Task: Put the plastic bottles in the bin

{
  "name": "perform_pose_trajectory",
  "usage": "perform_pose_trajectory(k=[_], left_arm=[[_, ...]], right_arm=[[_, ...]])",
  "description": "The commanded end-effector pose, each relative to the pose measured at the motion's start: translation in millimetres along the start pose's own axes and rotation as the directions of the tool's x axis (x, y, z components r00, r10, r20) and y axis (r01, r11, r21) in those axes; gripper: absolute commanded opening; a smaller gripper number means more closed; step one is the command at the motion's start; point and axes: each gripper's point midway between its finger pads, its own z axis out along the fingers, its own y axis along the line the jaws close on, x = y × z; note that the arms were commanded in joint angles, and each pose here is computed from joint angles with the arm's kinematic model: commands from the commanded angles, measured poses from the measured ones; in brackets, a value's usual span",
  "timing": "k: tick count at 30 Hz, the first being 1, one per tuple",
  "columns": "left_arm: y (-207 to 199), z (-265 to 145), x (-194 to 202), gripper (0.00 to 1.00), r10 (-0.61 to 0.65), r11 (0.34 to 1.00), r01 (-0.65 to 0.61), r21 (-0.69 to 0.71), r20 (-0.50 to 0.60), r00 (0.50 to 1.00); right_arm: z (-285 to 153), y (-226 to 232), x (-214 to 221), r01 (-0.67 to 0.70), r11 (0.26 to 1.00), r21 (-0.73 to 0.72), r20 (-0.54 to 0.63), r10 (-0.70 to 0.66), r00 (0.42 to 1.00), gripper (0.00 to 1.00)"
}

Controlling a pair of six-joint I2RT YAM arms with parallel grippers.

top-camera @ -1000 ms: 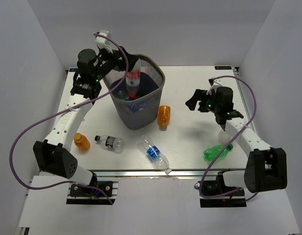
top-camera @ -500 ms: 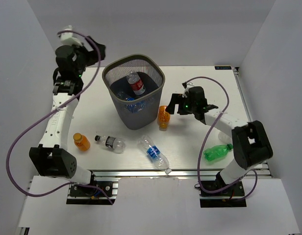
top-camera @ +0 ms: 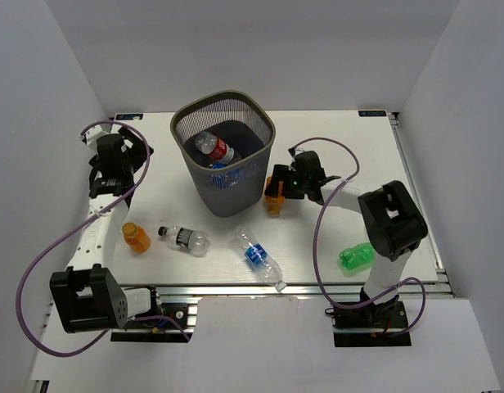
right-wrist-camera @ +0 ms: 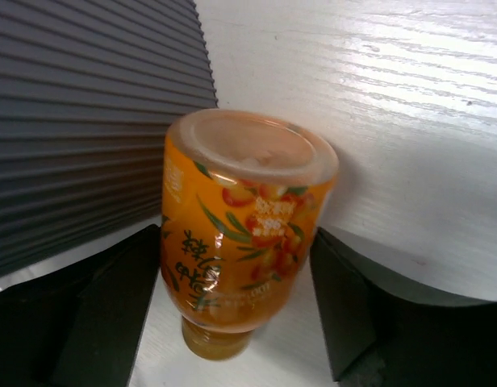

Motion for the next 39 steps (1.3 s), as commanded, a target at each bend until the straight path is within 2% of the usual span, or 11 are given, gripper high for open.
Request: perform_pose_trajectory(k=[1,5,11,18,21,25,28,32,33,35,39], left_arm=[[-3,-12,-30,0.98,-0.034,0.999,0.035,-0.008,0.092,0.995],[-1,-12,-27,0.98,-0.033,0.999,0.034,-0.012,0.082,0.996],[5,-14,-22,0.98,-0.029,0.999,0.032,-0.033,0.068,0.997],[7,-14,-18,0.98,-0.031,0.999,0.033,-0.032,0.06,0.998],[10,-17,-14,0.98,-0.043,0.998,0.045,-0.038,0.051,0.998],[15,-20,-12,0.98,-0.075,0.995,0.078,-0.066,0.045,0.996],[17,-21,-7,0.98,-0.115,0.989,0.117,-0.086,0.03,0.993],[22,-28,-4,0.98,-0.171,0.978,0.172,-0.12,0.02,0.985],[29,-30,-1,0.98,-0.202,0.967,0.203,-0.153,0.025,0.979],[38,-34,6,0.98,-0.232,0.953,0.232,-0.195,0.024,0.972],[58,-41,23,0.98,-0.27,0.92,0.258,-0.296,0.0,0.963]], right_arm=[[6,19,-28,0.001,0.998,-0.056,0.074,0.003,0.997,0.75],[0,20,-28,-0.001,0.998,-0.068,0.097,0.007,0.995,0.5],[-54,10,-73,0.068,0.994,0.084,0.232,-0.086,0.969,0.35],[-173,57,-178,0.19,0.971,0.145,0.534,-0.239,0.811,0.32],[-202,86,-205,0.258,0.959,0.117,0.604,-0.275,0.748,0.3],[-226,162,-239,0.441,0.894,0.076,0.671,-0.373,0.641,0.31],[-215,209,-240,0.557,0.831,0.005,0.668,-0.417,0.616,0.35],[-171,222,-226,0.58,0.812,-0.069,0.587,-0.436,0.682,0.52],[-169,229,-221,0.587,0.802,-0.115,0.58,-0.425,0.695,0.73],[-167,237,-219,0.596,0.788,-0.156,0.578,-0.416,0.702,0.89],[-187,254,-232,0.63,0.758,-0.17,0.605,-0.424,0.674,0.89]])
